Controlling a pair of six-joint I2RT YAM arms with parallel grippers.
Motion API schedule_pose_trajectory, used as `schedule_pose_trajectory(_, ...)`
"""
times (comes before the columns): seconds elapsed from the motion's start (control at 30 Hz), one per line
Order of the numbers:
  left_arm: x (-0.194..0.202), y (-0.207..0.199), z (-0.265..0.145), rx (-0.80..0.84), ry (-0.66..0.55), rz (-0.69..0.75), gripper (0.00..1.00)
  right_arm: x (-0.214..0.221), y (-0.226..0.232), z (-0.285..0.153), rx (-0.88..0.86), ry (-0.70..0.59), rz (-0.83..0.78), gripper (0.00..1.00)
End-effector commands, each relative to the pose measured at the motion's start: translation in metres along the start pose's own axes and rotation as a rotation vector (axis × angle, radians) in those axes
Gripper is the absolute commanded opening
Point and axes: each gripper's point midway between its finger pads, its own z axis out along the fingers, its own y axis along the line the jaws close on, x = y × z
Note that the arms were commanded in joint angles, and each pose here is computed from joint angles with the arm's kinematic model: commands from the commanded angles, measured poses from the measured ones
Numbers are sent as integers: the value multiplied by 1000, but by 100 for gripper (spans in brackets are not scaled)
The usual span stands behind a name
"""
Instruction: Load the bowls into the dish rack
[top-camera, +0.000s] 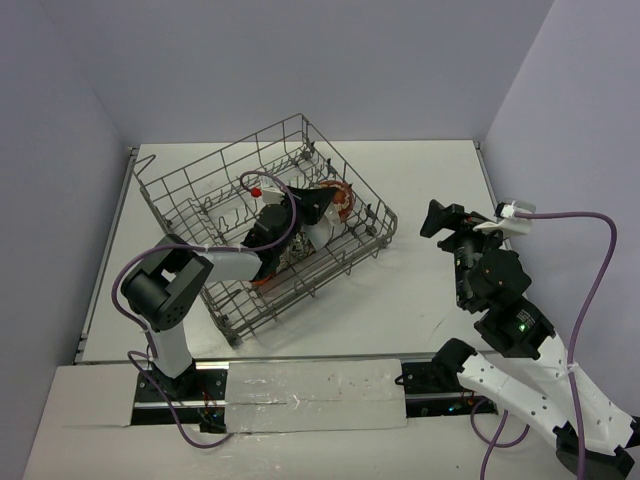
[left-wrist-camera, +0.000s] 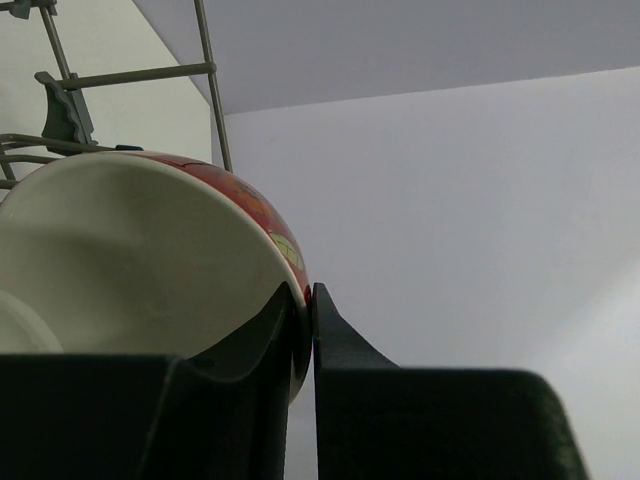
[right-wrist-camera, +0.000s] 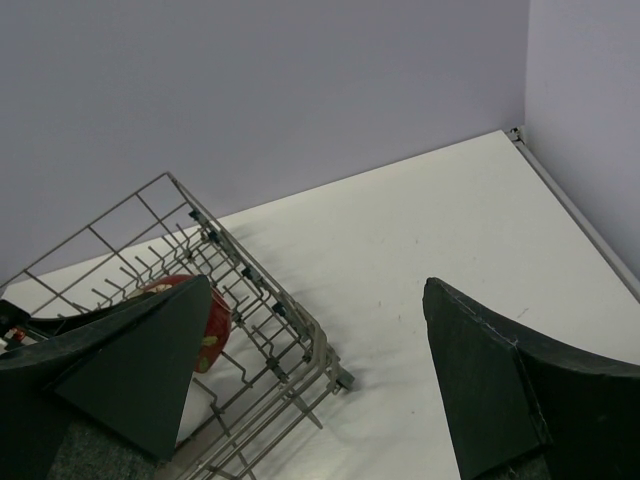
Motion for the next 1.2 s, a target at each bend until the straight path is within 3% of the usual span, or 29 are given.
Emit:
schedule_pose_trajectory(0.0,-8,1,-1,-22,-36,-8,14,-10,-2,0,10,-39,33,94)
schedule_pose_trajectory(0.27,-4,17,-3,-47,-23,-60,29,-10,-1,0,5,-39,34,94)
schedule_pose_trajectory(0.77,-8,21,-11,-128,-31,-30,58,-11,-1,-1,2,-40,35,94)
schedule_pose_trajectory(1.17,-5,2,-10,-240,21,55,99,-13,-1,-1,-4,-45,40,94)
